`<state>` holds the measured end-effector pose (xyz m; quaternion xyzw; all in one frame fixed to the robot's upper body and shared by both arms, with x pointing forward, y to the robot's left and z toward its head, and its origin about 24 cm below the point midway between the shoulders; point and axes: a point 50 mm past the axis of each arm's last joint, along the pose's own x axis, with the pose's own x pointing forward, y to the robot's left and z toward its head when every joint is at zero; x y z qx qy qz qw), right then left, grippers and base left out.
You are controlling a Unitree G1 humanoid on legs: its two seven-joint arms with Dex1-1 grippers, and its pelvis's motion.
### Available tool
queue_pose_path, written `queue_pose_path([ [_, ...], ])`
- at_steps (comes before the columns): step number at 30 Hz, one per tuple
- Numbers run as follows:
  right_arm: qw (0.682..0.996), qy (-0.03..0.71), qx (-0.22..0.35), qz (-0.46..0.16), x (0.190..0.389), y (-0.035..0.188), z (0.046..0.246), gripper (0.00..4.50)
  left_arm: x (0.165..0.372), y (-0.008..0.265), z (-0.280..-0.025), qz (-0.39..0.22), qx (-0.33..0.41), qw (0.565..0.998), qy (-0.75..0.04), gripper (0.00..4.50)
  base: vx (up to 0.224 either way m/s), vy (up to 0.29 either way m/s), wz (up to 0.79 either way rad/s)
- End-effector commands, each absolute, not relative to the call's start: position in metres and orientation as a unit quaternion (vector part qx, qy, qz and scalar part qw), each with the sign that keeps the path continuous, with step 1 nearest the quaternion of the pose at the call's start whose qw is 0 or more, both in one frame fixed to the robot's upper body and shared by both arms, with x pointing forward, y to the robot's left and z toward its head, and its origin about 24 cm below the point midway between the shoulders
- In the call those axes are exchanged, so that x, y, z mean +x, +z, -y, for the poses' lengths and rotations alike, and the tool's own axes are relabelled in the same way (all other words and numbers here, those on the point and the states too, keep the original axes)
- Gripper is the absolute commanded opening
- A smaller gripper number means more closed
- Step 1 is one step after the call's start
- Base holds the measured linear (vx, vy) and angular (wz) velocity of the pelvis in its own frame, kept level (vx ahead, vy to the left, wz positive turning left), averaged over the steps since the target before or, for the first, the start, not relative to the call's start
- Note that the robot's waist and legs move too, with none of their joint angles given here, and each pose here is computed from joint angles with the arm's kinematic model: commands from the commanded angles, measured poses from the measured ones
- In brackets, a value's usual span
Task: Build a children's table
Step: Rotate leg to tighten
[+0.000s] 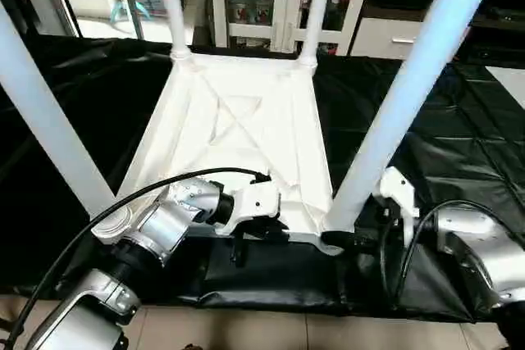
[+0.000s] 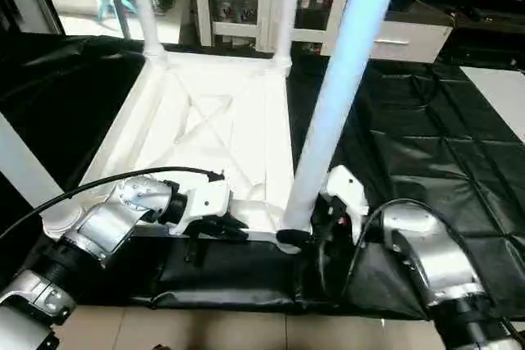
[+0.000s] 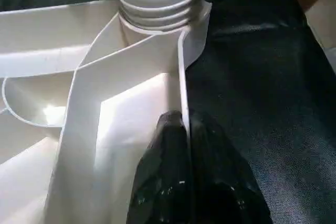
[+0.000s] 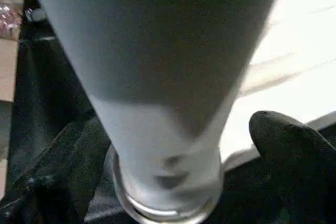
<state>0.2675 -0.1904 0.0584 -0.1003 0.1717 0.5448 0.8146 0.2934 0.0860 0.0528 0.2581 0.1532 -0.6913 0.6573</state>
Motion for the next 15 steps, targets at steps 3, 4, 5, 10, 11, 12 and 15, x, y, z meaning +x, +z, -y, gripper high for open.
queue_pose_path([
  [3,0.795,0.571,-0.115,-0.171,0.2683,0.0627,0.1867,4.2,0.2863,0.054,-0.0769,-0.144,0.251,0.638,-0.714,0.0,0.0,0.0,0.0],
  [4,0.79,0.576,-0.118,-0.173,0.2674,0.0618,0.1869,4.2,0.2861,0.0536,-0.0774,-0.146,0.253,0.637,-0.713,0.0,0.0,0.0,0.0],
  [5,0.79,0.576,-0.118,-0.173,0.2674,0.0618,0.1869,4.12,0.2861,0.0536,-0.0775,-0.146,0.253,0.637,-0.713,0.0,0.0,0.0,0.0],
  [10,0.783,0.586,-0.107,-0.179,0.265,0.0597,0.188,3.71,0.2845,0.0522,-0.0779,-0.15,0.254,0.637,-0.712,0.0,0.0,0.0,0.0],
  [11,0.782,0.588,-0.107,-0.18,0.2647,0.0594,0.1882,3.71,0.2843,0.0521,-0.0778,-0.15,0.254,0.637,-0.712,0.0,0.0,0.0,0.0],
  [12,0.781,0.588,-0.106,-0.18,0.2644,0.0591,0.1882,3.6,0.2841,0.0519,-0.0778,-0.151,0.254,0.636,-0.712,0.0,0.0,0.0,0.0],
  [15,0.778,0.592,-0.105,-0.184,0.2634,0.0576,0.1887,3.37,0.2836,0.0516,-0.0778,-0.152,0.255,0.636,-0.713,0.0,0.0,0.0,0.0],
])
